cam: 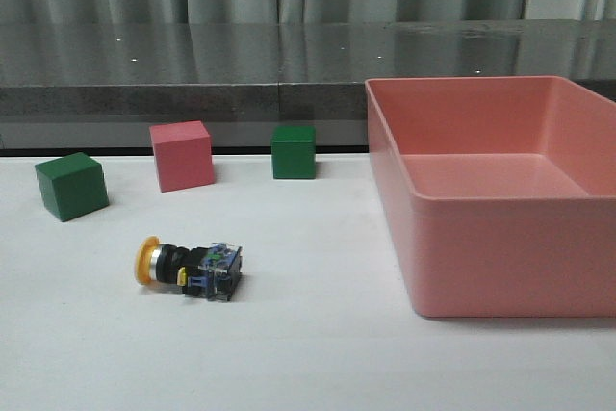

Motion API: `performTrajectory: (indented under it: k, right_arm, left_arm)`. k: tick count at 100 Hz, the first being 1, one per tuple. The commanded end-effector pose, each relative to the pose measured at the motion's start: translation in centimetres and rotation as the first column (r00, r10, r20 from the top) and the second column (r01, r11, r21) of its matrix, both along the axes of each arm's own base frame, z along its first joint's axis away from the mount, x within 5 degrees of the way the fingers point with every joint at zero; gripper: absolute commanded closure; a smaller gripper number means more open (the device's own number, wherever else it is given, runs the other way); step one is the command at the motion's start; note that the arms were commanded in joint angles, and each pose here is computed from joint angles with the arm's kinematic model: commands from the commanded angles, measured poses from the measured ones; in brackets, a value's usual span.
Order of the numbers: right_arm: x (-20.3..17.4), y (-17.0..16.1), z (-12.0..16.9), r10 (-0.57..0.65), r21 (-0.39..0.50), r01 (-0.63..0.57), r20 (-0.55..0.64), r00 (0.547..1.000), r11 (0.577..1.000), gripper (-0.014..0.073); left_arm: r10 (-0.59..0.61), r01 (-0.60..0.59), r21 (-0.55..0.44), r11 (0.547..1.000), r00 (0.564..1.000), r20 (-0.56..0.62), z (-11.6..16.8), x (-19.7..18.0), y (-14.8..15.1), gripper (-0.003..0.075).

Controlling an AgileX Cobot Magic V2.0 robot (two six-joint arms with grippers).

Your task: Place and stand button with both arms

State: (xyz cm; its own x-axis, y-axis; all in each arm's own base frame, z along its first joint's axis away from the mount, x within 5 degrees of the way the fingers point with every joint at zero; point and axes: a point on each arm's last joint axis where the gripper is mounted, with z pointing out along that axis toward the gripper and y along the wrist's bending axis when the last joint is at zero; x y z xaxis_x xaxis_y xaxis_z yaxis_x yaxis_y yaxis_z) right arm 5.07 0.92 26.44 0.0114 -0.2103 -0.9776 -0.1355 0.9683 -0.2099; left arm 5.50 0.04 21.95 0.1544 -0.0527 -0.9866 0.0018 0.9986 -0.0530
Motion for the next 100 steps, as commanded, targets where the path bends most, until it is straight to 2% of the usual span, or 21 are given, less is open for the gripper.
performTrajectory:
  k: [1,9,19,33,49,59,73,78,85,94,96,100]
  right_arm:
    - [-0.1,-0.2,1.5,-0.024,0.021,0.022,0.097,0.995,1.0,0.0708]
    - [-0.1,-0.2,1.5,-0.024,0.021,0.022,0.097,0.995,1.0,0.0708]
    - [-0.1,-0.2,1.5,-0.024,0.021,0.022,0.097,0.995,1.0,0.0708]
    - [-0.1,-0.2,1.5,-0.024,0.021,0.022,0.097,0.995,1.0,0.0708]
    - [-0.1,-0.2,1.5,-0.024,0.021,0.022,0.097,0.995,1.0,0.0708]
    - [-0.1,-0.2,1.5,-0.024,0.021,0.022,0.097,0.995,1.0,0.0708]
    - [-0.1,-0.2,1.5,-0.024,0.021,0.022,0.097,0.995,1.0,0.0708]
    - [-0.1,-0.2,1.5,-0.024,0.021,0.022,0.097,0.995,1.0,0.0708]
    - [-0.1,-0.2,1.5,-0.024,0.021,0.022,0.097,0.995,1.0,0.0708]
    - [-0.1,-0.2,1.5,-0.024,0.021,0.022,0.097,0.995,1.0,0.0708]
    - [-0.1,-0.2,1.5,-0.024,0.021,0.022,0.097,0.995,1.0,0.0708]
    - [-0.1,-0.2,1.5,-0.024,0.021,0.022,0.097,0.995,1.0,0.0708]
  left_arm:
    - [0.004,0.008,-0.1,0.995,0.993,0.118,0.9,-0.4,0.2,0.0739]
    - [-0.007,0.016,-0.116,0.993,0.997,0.08,2.3,-0.5,0.1,0.0739]
    - [-0.021,0.025,-0.116,0.993,0.999,0.034,5.6,-0.5,0.0,0.0739]
    - [-0.043,0.028,-0.116,0.993,0.991,-0.123,10.5,1.6,-0.2,0.0739]
    - [-0.065,0.026,-0.11,0.994,0.927,-0.37,14.1,6.6,-0.4,0.0739]
    - [-0.057,0.07,0.011,0.998,0.886,-0.46,15.1,10.1,-0.5,0.0739]
    - [-0.098,0.159,0.086,0.984,0.868,-0.487,16.2,13.4,-1.2,0.0722]
    - [-0.114,0.196,0.116,0.974,0.861,-0.495,16.3,14.4,-1.7,0.0682]
    - [-0.139,0.245,0.148,0.958,0.852,-0.504,16.5,15.4,-2.5,0.0578]
    - [-0.169,0.306,0.199,0.931,0.844,-0.51,16.6,16.4,-3.6,0.036]
    - [-0.174,0.312,0.205,0.928,0.847,-0.503,16.5,16.7,-3.8,0.0286]
    - [-0.182,0.316,0.208,0.926,0.854,-0.488,16.5,17.1,-4.2,0.0207]
